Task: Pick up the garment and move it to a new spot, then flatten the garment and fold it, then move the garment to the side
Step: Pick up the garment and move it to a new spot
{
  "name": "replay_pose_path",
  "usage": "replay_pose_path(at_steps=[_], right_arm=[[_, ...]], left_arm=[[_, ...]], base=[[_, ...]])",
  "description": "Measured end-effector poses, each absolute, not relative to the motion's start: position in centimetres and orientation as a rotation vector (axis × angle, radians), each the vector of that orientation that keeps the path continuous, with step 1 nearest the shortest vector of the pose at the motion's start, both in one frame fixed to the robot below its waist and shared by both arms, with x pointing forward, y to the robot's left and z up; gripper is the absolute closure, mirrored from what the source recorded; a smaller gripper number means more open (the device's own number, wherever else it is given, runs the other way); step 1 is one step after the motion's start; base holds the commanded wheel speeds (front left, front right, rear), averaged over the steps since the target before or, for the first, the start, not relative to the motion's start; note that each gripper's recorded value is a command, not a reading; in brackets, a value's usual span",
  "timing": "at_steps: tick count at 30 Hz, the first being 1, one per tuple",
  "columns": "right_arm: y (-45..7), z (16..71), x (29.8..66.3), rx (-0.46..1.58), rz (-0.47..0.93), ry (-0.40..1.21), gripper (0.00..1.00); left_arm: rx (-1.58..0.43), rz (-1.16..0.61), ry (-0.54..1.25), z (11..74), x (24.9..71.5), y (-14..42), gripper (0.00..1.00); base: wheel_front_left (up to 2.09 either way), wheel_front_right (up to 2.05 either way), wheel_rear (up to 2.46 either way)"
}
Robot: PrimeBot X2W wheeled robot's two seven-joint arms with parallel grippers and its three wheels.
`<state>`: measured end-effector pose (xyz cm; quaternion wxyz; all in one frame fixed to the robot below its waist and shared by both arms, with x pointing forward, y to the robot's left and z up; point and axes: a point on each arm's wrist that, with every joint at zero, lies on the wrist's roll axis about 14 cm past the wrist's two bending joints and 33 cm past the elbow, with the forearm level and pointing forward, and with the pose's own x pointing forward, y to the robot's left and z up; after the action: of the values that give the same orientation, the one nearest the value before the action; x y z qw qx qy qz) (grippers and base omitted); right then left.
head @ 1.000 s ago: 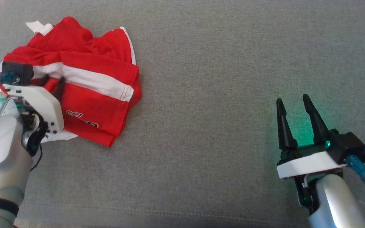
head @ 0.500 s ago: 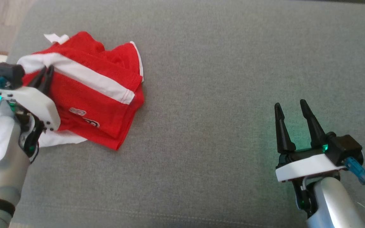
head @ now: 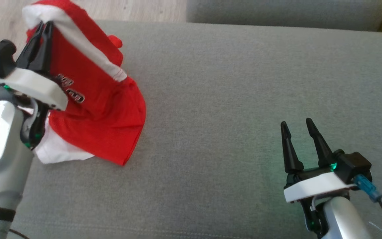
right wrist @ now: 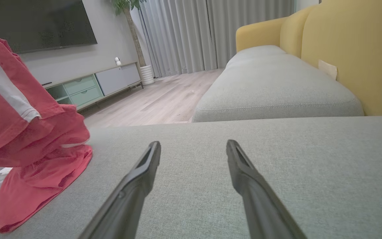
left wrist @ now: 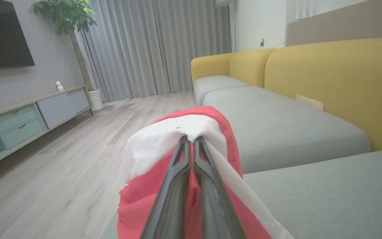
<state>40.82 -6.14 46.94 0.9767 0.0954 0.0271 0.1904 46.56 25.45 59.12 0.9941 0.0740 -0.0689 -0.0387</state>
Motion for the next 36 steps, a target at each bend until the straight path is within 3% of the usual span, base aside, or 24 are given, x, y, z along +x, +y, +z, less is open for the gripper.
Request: replay_pose_path(at_steps=[11, 25, 32, 33, 34, 36], right_arm=[[-8.1, 48.3, 39.1, 0.205, 0.332, 0.021, 0.0], [-14.1, 50.2, 37.5, 0.223, 0.158, -0.049, 0.0], [-17.6, 50.1, 36.3, 0.225, 0.049, -0.051, 0.0], [-18.0, 50.0, 36.1, 0.224, 0.037, -0.048, 0.0], [-18.3, 49.9, 36.0, 0.227, 0.025, -0.047, 0.0], [-18.8, 49.6, 35.9, 0.226, 0.008, -0.038, 0.0]], left_arm=[[0.073, -0.286, -0.28, 63.4, 45.6, 15.5, 1.0], [-0.156, -0.622, -0.302, 64.5, 46.0, -2.6, 1.0], [-0.203, -0.714, -0.255, 63.3, 47.6, -9.0, 1.0], [-0.199, -0.721, -0.223, 62.2, 47.8, -9.7, 0.63], [-0.192, -0.725, -0.192, 61.1, 48.0, -10.1, 0.0], [-0.185, -0.723, -0.151, 59.2, 48.4, -10.6, 0.0]], base=[[0.0, 0.0, 0.0], [0.0, 0.0, 0.0], [0.0, 0.0, 0.0], [0.0, 0.0, 0.0], [0.0, 0.0, 0.0], [0.0, 0.0, 0.0]])
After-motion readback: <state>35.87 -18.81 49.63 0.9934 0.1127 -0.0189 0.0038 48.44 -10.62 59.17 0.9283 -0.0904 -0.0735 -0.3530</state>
